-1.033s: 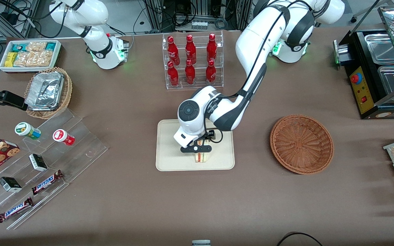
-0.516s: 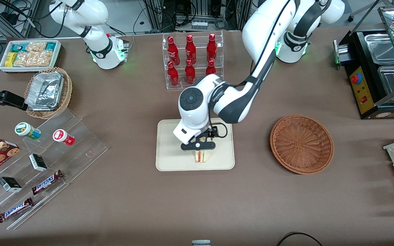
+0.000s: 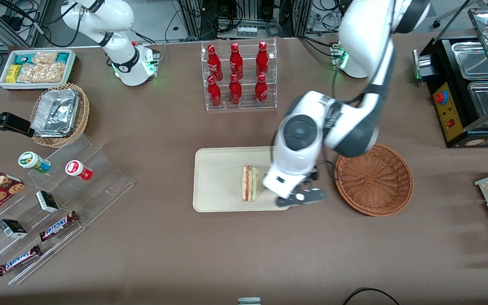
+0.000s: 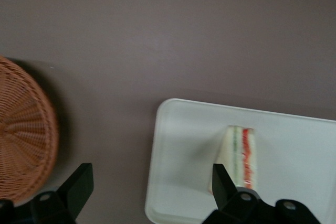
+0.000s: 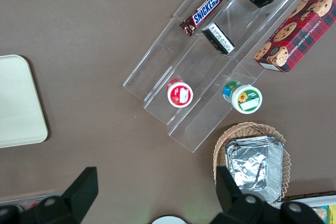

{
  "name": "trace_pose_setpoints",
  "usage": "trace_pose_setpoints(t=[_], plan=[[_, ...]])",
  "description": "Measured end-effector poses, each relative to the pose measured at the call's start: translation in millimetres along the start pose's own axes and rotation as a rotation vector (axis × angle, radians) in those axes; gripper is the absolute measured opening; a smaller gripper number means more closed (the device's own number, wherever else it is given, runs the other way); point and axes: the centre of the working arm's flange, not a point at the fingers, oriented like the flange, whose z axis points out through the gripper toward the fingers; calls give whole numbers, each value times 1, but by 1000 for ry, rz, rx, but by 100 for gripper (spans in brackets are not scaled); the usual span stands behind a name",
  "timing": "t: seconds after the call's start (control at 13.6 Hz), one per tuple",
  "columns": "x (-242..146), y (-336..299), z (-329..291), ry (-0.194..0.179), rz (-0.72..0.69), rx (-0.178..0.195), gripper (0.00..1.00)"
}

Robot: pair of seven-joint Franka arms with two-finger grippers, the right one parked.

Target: Place sandwich from basket to tray

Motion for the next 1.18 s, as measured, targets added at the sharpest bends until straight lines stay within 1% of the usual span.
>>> trace_pose_setpoints(t=[0.15,0.3,0.44,0.52,0.66,0.74,0.96,1.18], plan=[[15,-46,-11,-23,9,-4,100],[25,-96,-29,-56,11,8,100],[32,-142,-48,-89,56,17,100],[36,-163,-59,-97,81,16,100],[42,-208,-81,-106,80,11,100],[42,-232,-93,-123,75,12,100],[21,-283,-136,-189,112,14,100],[-12,-306,-171,-245,120,21,100]])
